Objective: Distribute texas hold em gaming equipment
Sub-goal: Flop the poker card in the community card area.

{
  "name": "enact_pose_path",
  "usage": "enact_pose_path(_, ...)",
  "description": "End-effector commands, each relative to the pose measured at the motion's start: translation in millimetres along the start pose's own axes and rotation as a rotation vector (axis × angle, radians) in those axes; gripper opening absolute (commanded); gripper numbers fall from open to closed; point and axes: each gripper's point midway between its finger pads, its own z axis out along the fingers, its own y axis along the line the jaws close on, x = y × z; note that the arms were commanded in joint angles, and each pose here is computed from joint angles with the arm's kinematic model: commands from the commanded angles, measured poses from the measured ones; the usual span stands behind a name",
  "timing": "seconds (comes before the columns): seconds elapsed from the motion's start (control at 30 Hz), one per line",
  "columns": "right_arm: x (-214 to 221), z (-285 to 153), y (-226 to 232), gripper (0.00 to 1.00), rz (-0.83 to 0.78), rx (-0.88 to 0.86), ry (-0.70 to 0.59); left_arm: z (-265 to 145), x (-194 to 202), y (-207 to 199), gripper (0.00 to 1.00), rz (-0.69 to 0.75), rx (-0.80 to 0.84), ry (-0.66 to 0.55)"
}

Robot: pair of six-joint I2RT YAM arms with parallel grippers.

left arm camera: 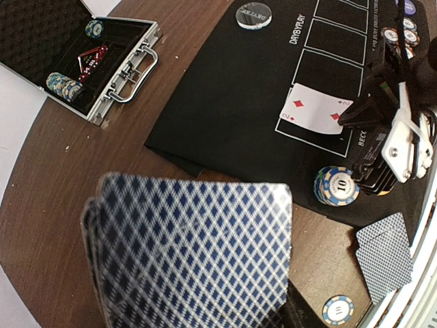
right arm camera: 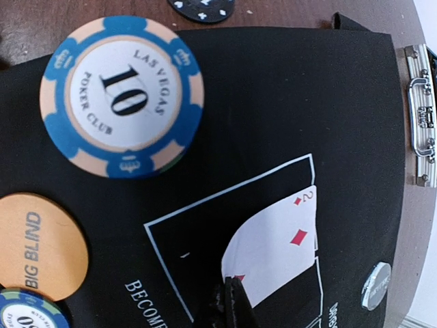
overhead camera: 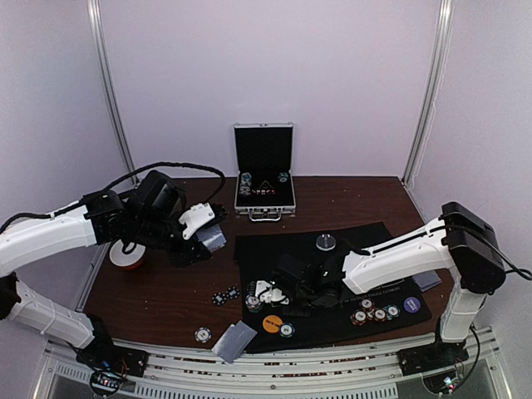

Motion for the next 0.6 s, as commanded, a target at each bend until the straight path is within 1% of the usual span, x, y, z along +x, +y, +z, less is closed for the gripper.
enact_pose_path(0.0,4.2,11.9,16.1,0.0,-0.006,-0.066,0.021,-6.3,-7.5,3.9,0.43,-0.011,-0.013,-0.045)
enact_pose_path(0.57,0.7,14.9,20.8,0.0,-0.08,-0.088,0.006,-5.1,-6.8,4.0,0.43,-0.005,-0.013,-0.041)
